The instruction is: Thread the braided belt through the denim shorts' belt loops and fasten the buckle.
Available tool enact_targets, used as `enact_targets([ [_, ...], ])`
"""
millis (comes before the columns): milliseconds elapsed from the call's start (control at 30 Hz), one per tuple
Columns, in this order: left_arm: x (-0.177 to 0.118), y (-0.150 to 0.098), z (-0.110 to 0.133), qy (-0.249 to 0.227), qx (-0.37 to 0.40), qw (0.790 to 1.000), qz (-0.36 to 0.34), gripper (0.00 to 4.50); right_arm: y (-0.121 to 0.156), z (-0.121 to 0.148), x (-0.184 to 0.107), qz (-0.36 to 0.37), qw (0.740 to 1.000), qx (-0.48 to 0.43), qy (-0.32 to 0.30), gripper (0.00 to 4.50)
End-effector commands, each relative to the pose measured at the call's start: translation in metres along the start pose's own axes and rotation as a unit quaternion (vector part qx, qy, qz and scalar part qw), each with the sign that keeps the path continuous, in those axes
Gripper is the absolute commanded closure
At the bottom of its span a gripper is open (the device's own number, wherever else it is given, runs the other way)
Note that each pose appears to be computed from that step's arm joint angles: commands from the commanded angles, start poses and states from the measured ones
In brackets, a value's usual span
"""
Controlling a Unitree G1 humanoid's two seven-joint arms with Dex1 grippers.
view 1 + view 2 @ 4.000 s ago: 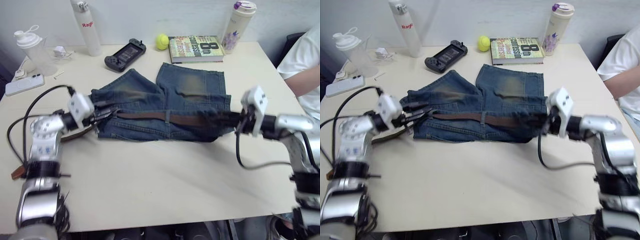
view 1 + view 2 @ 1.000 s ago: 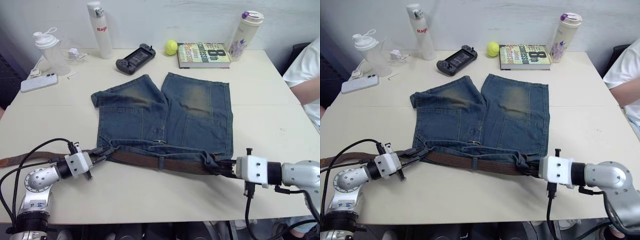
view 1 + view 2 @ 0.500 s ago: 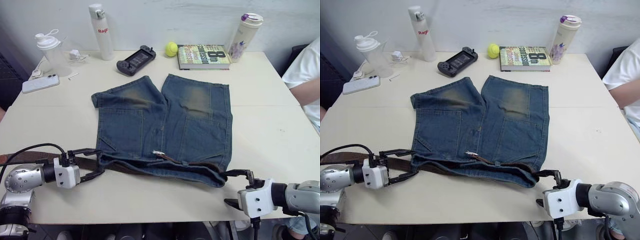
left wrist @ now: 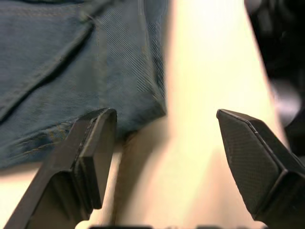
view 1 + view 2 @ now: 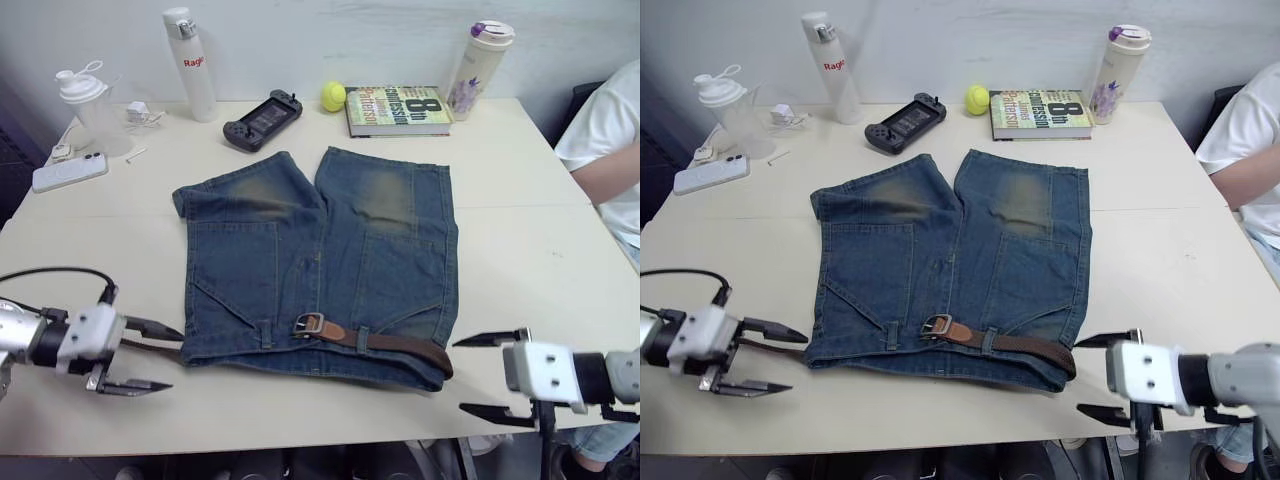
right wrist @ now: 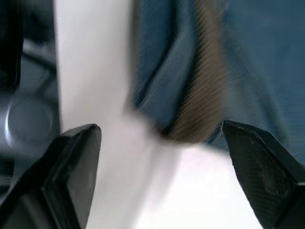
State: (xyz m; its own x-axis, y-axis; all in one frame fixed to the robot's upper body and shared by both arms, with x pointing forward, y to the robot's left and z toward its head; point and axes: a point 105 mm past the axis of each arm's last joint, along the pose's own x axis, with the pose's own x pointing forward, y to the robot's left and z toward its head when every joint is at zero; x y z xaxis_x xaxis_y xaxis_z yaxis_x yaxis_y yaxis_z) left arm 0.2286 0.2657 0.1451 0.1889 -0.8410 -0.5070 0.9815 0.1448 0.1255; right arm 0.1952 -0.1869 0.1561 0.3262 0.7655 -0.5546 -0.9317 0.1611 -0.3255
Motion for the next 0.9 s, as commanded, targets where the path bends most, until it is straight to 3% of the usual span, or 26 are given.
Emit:
enact_targets([
  [33,-0.01,0.023,0.03,-0.055,-0.047,0.997,0.039,0.81,-0.019,0.035,-0.002,-0.024,0.996,0.036,-0.073,0.2],
  [133,-0.008,0.059,0.042,-0.114,-0.105,0.982,0.108,0.81,-0.07,0.042,0.002,-0.131,0.983,0.079,-0.106,0.2],
  [200,0.0,0.087,0.042,-0.136,-0.126,0.969,0.164,0.81,-0.104,0.028,0.011,-0.196,0.97,0.118,-0.077,0.2],
  [267,0.012,0.105,0.038,-0.136,-0.132,0.963,0.193,0.81,-0.121,0.017,0.022,-0.218,0.965,0.14,-0.052,0.2],
  [467,0.057,0.13,0.016,-0.09,-0.14,0.965,0.204,0.81,-0.146,-0.007,0.071,-0.191,0.963,0.191,-0.014,0.2],
  [700,0.081,0.133,-0.012,-0.009,-0.16,0.971,0.175,0.81,-0.134,-0.045,0.105,-0.104,0.954,0.275,0.065,0.2],
  [733,0.082,0.131,-0.012,-0.009,-0.163,0.972,0.166,1.37,-0.13,-0.049,0.107,-0.092,0.954,0.276,0.074,0.41],
  [767,0.082,0.128,-0.012,-0.008,-0.16,0.975,0.154,1.43,-0.127,-0.052,0.108,-0.084,0.954,0.276,0.081,0.57],
  [833,0.082,0.124,-0.015,0.001,-0.153,0.978,0.139,2.47,-0.122,-0.056,0.11,-0.071,0.955,0.274,0.09,1.44],
  [900,0.082,0.119,-0.018,0.01,-0.147,0.981,0.128,2.79,-0.122,-0.055,0.111,-0.07,0.957,0.267,0.09,1.93],
])
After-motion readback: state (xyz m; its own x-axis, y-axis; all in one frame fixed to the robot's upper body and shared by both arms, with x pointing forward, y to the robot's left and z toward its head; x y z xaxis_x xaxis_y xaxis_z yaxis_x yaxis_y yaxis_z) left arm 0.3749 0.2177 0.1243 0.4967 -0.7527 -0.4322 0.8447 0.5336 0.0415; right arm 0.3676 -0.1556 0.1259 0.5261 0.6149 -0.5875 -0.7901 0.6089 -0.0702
